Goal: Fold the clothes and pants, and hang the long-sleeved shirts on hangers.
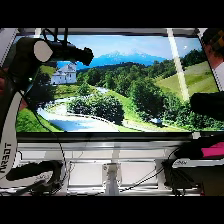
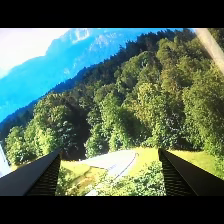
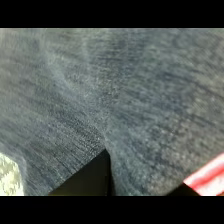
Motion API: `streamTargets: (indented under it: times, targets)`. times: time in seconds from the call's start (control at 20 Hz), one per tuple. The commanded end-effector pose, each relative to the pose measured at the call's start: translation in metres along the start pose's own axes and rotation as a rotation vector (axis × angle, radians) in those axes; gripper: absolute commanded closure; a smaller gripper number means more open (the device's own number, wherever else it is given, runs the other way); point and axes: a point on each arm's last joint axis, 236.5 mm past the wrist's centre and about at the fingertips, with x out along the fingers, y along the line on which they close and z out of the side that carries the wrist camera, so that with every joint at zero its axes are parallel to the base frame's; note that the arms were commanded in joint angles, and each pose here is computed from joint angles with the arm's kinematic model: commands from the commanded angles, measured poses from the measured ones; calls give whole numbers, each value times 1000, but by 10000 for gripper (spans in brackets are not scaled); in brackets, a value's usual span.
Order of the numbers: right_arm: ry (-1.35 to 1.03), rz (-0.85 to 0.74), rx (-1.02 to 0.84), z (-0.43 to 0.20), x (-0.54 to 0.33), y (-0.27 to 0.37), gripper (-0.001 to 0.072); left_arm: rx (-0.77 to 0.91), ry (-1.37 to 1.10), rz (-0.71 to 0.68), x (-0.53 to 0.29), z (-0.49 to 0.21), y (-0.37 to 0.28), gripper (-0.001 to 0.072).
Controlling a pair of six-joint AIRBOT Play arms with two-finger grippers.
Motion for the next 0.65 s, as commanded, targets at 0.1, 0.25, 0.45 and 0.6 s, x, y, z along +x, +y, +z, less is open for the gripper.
streamTargets:
  times: [0.1,0.25,0.45,0.6]
  targets:
    - [108,103,-77,-26,-3,22,154,0,-1,0,0,0,0,7]
    - [146,113,-81,-35,-4,24,153,0,-1,0,0,0,0,7]
    - [158,132,-86,-38,-5,28,154,0,-1,0,0,0,0,7]
    - [159,142,-88,-39,-5,31,154,0,-1,0,0,0,0,8]
